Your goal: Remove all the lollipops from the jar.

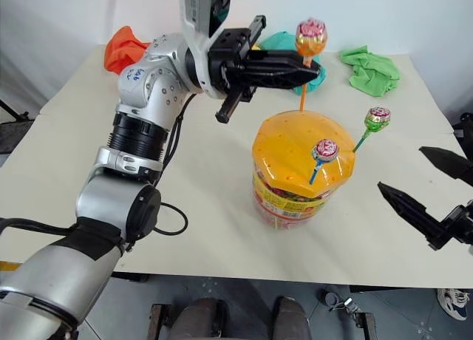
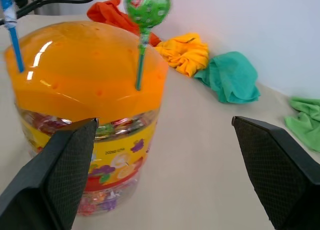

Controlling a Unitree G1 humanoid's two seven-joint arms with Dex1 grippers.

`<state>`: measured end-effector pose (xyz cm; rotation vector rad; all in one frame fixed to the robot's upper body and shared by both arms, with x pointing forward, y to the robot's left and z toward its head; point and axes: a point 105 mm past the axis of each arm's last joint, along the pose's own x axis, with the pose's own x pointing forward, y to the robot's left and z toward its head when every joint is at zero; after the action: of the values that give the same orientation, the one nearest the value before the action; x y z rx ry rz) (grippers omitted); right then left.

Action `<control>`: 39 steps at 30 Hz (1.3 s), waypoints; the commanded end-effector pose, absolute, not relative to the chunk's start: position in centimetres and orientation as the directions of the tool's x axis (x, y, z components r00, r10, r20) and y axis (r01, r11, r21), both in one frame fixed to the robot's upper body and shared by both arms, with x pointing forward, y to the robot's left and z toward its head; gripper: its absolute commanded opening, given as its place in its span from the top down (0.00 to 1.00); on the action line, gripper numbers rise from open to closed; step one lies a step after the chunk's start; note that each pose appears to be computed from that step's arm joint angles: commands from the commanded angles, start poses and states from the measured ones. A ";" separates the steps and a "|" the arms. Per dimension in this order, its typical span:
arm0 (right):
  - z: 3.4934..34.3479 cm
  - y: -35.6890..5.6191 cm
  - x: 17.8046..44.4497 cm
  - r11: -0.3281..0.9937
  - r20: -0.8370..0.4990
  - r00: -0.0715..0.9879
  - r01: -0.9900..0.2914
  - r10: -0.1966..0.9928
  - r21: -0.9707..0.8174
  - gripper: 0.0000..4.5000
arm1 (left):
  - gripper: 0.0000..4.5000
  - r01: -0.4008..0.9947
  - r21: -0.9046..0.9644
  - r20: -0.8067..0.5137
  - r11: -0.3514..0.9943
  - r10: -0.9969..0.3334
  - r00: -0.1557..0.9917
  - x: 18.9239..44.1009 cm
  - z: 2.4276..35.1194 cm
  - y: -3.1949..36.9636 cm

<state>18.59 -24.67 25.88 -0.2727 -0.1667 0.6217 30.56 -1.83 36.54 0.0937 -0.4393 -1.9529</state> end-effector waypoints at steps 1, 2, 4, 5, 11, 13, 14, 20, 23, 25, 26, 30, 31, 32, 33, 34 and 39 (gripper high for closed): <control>27.0 -23.7 17.6 0.752 0.098 0.773 -0.567 0.627 -0.337 0.00 | 0.99 0.878 0.389 0.135 -0.281 -0.925 -0.356 31.2 38.2 -0.8; 27.1 -23.2 17.4 0.734 0.092 0.755 -0.592 0.650 -0.332 0.00 | 0.99 0.895 0.372 0.110 -0.245 -0.946 -0.305 31.9 38.0 -0.1; 27.1 -22.5 16.9 0.705 0.079 0.724 -0.631 0.685 -0.323 0.00 | 0.99 0.915 0.353 0.069 -0.195 -0.970 -0.233 32.8 37.4 1.3; 27.0 -22.2 16.6 0.685 0.063 0.705 -0.658 0.706 -0.311 0.00 | 0.99 0.929 0.334 0.028 -0.158 -0.984 -0.178 33.5 36.6 2.4; 26.2 -22.7 16.3 0.667 0.009 0.690 -0.696 0.724 -0.267 0.00 | 0.99 0.969 0.245 -0.153 0.019 -0.986 0.058 35.5 32.3 7.6; 26.2 -22.9 16.7 0.671 0.011 0.693 -0.693 0.721 -0.262 0.00 | 0.99 0.975 0.206 -0.230 0.089 -0.964 0.137 35.7 30.3 9.7; 26.2 -22.9 16.9 0.671 0.012 0.692 -0.694 0.721 -0.261 0.00 | 0.99 0.974 0.190 -0.267 0.123 -0.948 0.172 35.8 29.3 10.6; 25.8 -22.8 17.8 0.646 0.001 0.666 -0.724 0.746 -0.242 0.00 | 0.99 0.955 0.040 -0.460 0.293 -0.843 0.278 34.8 23.6 13.9; 25.5 -22.4 17.8 0.612 -0.012 0.629 -0.760 0.777 -0.220 0.00 | 0.99 0.909 -0.044 -0.551 0.415 -0.769 0.325 34.5 20.3 15.1; 25.3 -22.2 17.7 0.599 -0.025 0.617 -0.771 0.786 -0.216 0.00 | 0.99 0.873 -0.051 -0.598 0.485 -0.715 0.362 34.6 19.1 16.2; 25.3 -22.1 17.7 0.597 -0.028 0.617 -0.772 0.787 -0.217 0.00 | 0.99 0.856 -0.048 -0.618 0.514 -0.689 0.379 34.6 18.6 16.8; 25.0 -22.2 17.8 0.602 -0.029 0.621 -0.770 0.784 -0.213 0.00 | 0.99 0.767 -0.040 -0.684 0.640 -0.577 0.446 35.3 16.8 19.5; 25.0 -22.2 17.9 0.603 -0.028 0.621 -0.769 0.783 -0.212 0.00 | 0.99 0.765 -0.056 -0.690 0.642 -0.578 0.435 35.2 16.6 19.3; 25.0 -22.2 18.0 0.603 -0.027 0.622 -0.769 0.783 -0.212 0.00 | 0.99 0.766 -0.076 -0.690 0.638 -0.588 0.422 35.1 16.6 19.1; 25.0 -22.2 18.0 0.604 -0.025 0.623 -0.768 0.782 -0.213 0.00 | 0.99 0.768 -0.099 -0.689 0.633 -0.601 0.406 35.0 16.5 18.8; 25.0 -22.1 18.1 0.605 -0.022 0.623 -0.766 0.782 -0.215 0.00 | 0.94 0.765 -0.125 -0.687 0.632 -0.611 0.393 34.9 16.5 18.6; 25.6 -22.2 18.3 0.623 -0.001 0.642 -0.744 0.767 -0.243 0.00 | 0.64 0.762 -0.163 -0.654 0.627 -0.647 0.392 34.9 18.0 18.2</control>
<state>18.42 -22.04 25.00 -0.2058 -0.0797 0.8898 34.85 18.14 16.35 0.1661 0.7917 -0.8901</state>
